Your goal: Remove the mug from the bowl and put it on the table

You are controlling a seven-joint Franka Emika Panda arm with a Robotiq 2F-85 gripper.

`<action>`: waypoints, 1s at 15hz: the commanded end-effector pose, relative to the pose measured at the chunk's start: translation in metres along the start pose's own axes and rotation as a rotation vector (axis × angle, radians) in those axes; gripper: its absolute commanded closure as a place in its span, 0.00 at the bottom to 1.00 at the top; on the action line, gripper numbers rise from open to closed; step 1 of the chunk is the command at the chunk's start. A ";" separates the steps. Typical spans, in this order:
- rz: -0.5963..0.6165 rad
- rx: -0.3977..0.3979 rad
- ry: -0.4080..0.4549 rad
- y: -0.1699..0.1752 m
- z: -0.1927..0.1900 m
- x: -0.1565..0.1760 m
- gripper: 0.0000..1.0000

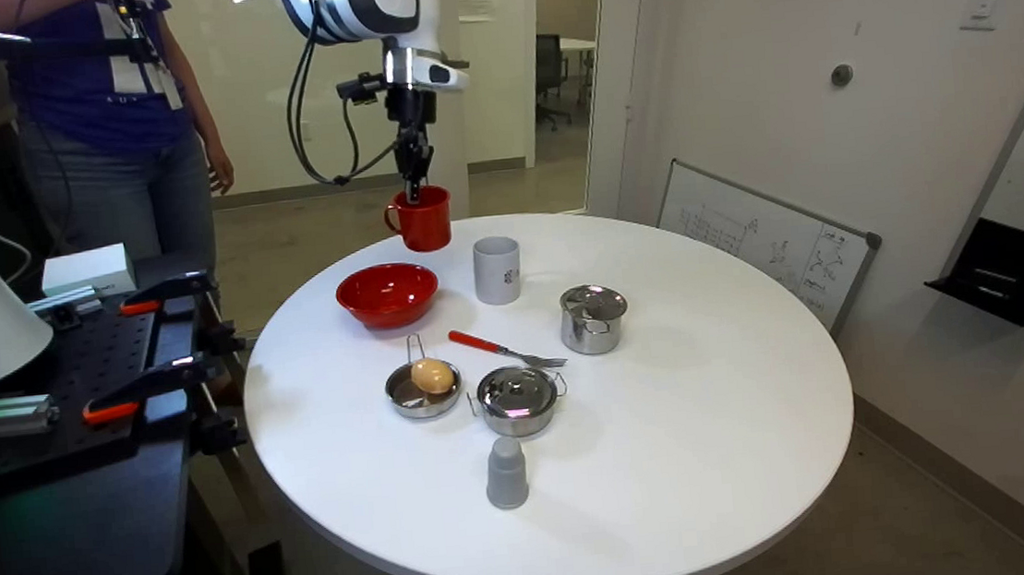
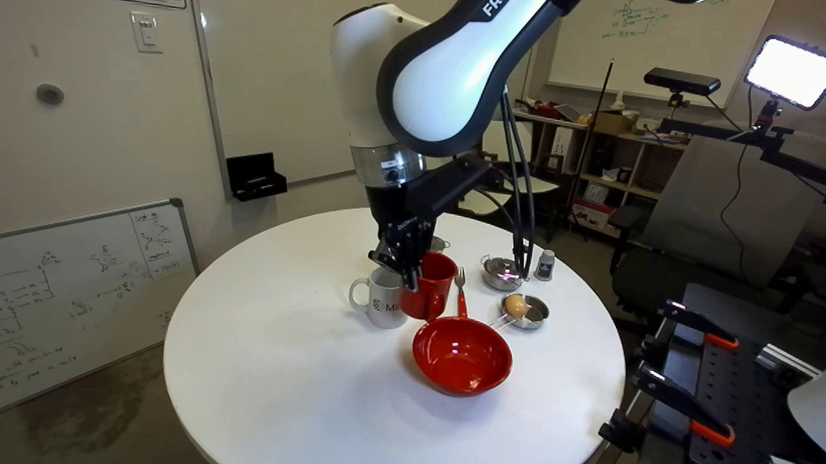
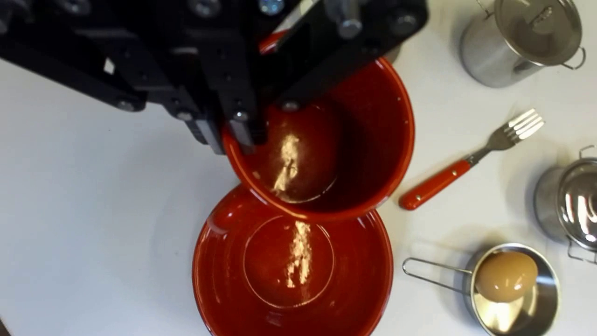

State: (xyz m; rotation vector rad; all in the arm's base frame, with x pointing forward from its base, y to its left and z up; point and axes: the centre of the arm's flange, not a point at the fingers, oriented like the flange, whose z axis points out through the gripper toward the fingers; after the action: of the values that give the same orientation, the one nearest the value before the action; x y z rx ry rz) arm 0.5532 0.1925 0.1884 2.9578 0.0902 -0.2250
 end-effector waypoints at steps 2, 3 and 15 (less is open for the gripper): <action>-0.151 0.037 0.014 -0.032 0.004 0.034 0.94; -0.179 0.045 0.016 -0.039 0.006 0.038 0.94; -0.383 0.043 -0.019 -0.089 0.079 0.088 0.94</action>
State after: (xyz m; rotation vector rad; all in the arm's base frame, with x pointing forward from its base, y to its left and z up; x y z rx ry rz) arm 0.5963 0.2577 0.1034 2.9768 0.6047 -0.2823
